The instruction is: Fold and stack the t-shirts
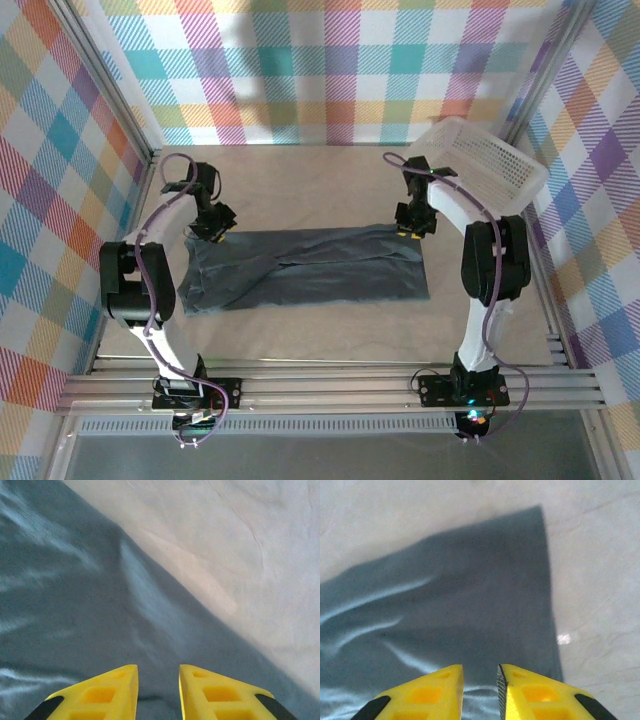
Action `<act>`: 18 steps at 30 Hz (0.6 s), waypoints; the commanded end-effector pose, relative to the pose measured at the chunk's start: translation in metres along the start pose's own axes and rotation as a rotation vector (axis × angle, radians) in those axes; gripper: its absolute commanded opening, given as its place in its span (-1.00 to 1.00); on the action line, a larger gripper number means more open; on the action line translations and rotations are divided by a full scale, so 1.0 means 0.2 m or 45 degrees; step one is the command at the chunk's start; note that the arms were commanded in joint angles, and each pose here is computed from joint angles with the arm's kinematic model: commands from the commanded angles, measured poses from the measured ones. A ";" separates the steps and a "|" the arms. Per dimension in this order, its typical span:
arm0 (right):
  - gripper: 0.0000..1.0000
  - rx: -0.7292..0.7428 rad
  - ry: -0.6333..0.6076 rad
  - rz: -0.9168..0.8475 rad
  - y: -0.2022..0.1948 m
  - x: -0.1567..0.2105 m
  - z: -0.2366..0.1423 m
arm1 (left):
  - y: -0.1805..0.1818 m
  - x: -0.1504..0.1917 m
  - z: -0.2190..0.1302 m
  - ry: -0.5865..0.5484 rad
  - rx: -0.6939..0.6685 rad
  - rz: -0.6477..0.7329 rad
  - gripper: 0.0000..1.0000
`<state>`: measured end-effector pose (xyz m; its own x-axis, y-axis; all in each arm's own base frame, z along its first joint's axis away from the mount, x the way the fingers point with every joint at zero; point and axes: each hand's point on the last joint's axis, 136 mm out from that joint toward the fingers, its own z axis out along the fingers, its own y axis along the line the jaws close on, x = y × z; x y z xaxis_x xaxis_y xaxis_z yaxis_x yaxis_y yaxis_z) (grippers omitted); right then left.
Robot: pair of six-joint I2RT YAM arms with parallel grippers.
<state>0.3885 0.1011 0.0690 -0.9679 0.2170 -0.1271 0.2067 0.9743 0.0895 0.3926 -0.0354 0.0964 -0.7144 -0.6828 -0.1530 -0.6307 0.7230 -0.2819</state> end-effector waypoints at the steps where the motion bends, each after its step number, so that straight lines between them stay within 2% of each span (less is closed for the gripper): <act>1: -0.54 -0.020 0.117 0.059 0.00 0.16 0.08 | 0.06 0.15 0.03 0.127 -0.051 0.061 -0.31; 6: -0.58 0.006 0.124 0.033 -0.05 0.22 0.06 | 0.01 0.27 0.03 0.214 0.004 0.188 -0.12; 14: -0.53 -0.016 0.052 -0.016 -0.04 0.19 -0.05 | -0.10 0.40 0.17 0.242 0.026 0.448 -0.08; 18: -0.51 -0.038 0.039 -0.010 -0.03 0.20 -0.08 | -0.06 0.46 0.24 0.274 -0.075 0.525 -0.10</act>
<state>0.3473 0.1012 0.0665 -0.9722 0.2206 -0.0782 0.2122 0.9718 0.1032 0.3566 -0.1102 0.0524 -0.9274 -0.3700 -0.0543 -0.3479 0.9068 -0.2380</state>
